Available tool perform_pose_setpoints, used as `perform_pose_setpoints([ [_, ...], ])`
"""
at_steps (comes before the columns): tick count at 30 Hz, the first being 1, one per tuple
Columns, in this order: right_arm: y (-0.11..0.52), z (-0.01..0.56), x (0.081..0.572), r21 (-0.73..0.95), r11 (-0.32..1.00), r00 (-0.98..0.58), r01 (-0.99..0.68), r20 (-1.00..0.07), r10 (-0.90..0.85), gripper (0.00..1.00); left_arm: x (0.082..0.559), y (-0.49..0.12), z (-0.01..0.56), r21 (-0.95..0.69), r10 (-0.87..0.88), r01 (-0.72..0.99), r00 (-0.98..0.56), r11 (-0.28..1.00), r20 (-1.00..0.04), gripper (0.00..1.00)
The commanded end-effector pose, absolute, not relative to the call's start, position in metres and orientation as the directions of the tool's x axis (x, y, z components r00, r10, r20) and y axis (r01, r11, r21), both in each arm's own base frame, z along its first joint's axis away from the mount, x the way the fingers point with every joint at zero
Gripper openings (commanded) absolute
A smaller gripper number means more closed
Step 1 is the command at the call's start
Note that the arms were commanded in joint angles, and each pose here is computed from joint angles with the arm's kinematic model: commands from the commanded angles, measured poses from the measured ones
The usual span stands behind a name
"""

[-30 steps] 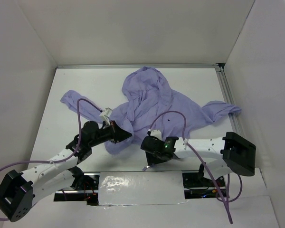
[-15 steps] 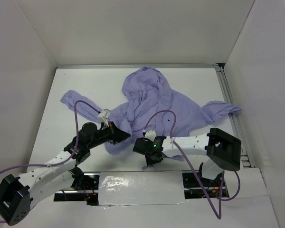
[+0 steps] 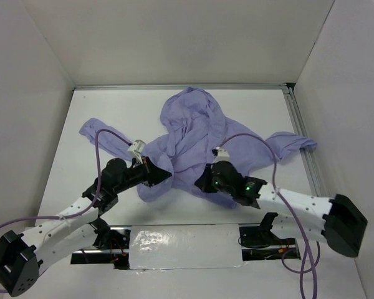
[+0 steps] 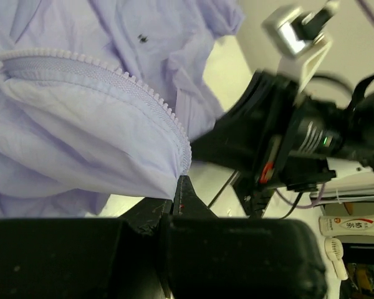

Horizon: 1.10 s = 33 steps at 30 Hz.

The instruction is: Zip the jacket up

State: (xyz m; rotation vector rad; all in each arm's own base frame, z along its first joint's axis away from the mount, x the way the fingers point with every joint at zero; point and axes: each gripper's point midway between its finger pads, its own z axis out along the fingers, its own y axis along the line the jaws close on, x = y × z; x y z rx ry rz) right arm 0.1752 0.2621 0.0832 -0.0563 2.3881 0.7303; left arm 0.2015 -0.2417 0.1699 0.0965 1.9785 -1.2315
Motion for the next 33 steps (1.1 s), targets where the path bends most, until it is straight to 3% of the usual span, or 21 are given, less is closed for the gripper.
perform_pose_setpoints([
  [1, 0.294, 0.203, 0.205, 0.668, 0.527, -0.583, -0.525, -0.734, 0.35, 0.0, 0.204, -0.25, 0.23, -0.674, -0.35, 0.585, -0.579, 0.45, -0.736, 0.0],
  [4, 0.295, 0.248, 0.205, 0.638, 0.402, -0.504, -0.656, -0.768, 0.396, 0.0, 0.201, -0.254, 0.249, -0.651, -0.365, 0.64, -0.539, 0.408, -0.759, 0.0],
  [12, 0.302, 0.29, 0.187, 0.557, 0.153, -0.45, -0.816, -0.779, 0.436, 0.0, 0.209, -0.255, 0.289, -0.603, -0.428, 0.7, -0.444, 0.382, -0.787, 0.0],
  [15, 0.303, 0.295, 0.187, 0.452, 0.181, -0.354, -0.873, -0.845, 0.4, 0.0, 0.212, -0.252, 0.302, -0.577, -0.443, 0.711, -0.401, 0.401, -0.802, 0.0],
  [21, 0.294, 0.304, 0.185, 0.357, 0.204, -0.256, -0.912, -0.881, 0.398, 0.0, 0.208, -0.241, 0.324, -0.524, -0.48, 0.745, -0.312, 0.412, -0.82, 0.0],
  [33, 0.305, 0.305, 0.176, 0.444, 0.071, -0.388, -0.893, -0.84, 0.379, 0.0, 0.191, -0.249, 0.336, -0.476, -0.486, 0.823, -0.293, 0.311, -0.824, 0.0],
])
